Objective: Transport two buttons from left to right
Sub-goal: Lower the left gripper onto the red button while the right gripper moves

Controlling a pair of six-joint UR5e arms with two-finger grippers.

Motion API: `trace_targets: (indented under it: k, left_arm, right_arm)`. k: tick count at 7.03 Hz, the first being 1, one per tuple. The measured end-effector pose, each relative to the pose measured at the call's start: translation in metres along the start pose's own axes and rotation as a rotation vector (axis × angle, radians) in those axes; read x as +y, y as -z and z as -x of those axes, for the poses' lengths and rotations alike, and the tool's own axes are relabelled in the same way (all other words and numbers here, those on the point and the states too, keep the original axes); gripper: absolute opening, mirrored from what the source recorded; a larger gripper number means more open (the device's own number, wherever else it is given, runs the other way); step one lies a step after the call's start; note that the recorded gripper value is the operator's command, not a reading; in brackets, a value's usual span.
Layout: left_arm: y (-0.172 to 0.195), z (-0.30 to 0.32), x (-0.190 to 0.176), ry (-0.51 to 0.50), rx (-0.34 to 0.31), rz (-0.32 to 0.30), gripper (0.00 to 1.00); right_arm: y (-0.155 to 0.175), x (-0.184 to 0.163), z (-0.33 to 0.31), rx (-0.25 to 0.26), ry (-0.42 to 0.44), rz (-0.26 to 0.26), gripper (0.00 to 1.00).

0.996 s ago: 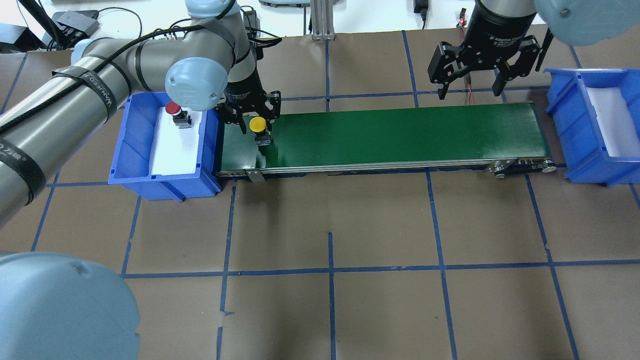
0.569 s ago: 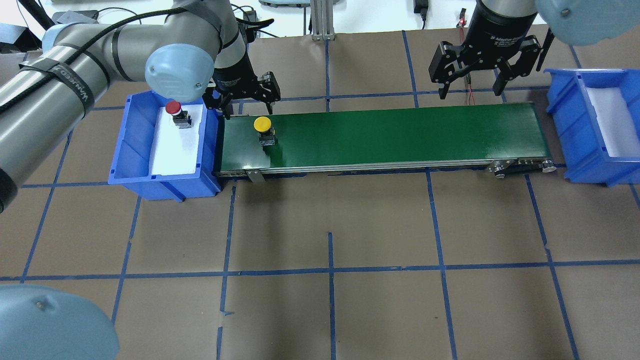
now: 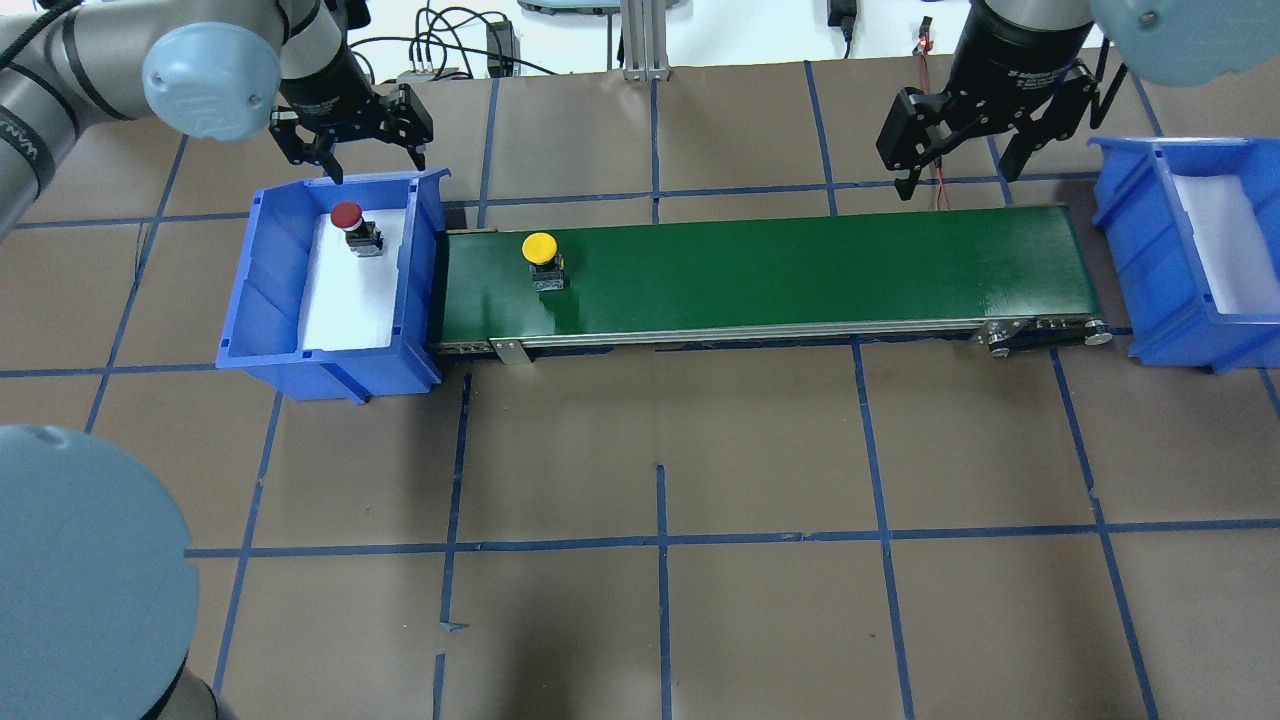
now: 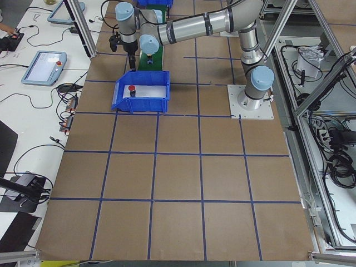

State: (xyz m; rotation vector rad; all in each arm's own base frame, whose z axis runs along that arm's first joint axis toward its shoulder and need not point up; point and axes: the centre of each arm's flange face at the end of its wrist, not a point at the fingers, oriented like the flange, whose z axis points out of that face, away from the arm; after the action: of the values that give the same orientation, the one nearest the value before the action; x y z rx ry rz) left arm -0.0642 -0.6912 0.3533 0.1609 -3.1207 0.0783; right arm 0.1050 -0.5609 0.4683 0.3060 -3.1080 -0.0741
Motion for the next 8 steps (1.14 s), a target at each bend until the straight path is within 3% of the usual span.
trace_targets:
  k: [2,6,8]
  left_arm:
    - [-0.025,0.049,-0.021,-0.035,0.001,0.019,0.99]
    - [-0.064,0.075,-0.019,-0.081,0.005,0.043,0.98]
    - [-0.094,0.075,-0.009,-0.084,-0.001,0.031,0.90]
  right_arm:
    - [0.001,0.001,-0.023,-0.002,0.272,-0.003,1.00]
    - [-0.025,-0.018,-0.067,-0.069,0.984,-0.062,1.00]
    - [-0.041,-0.030,-0.070,-0.069,1.239,-0.075,1.00]
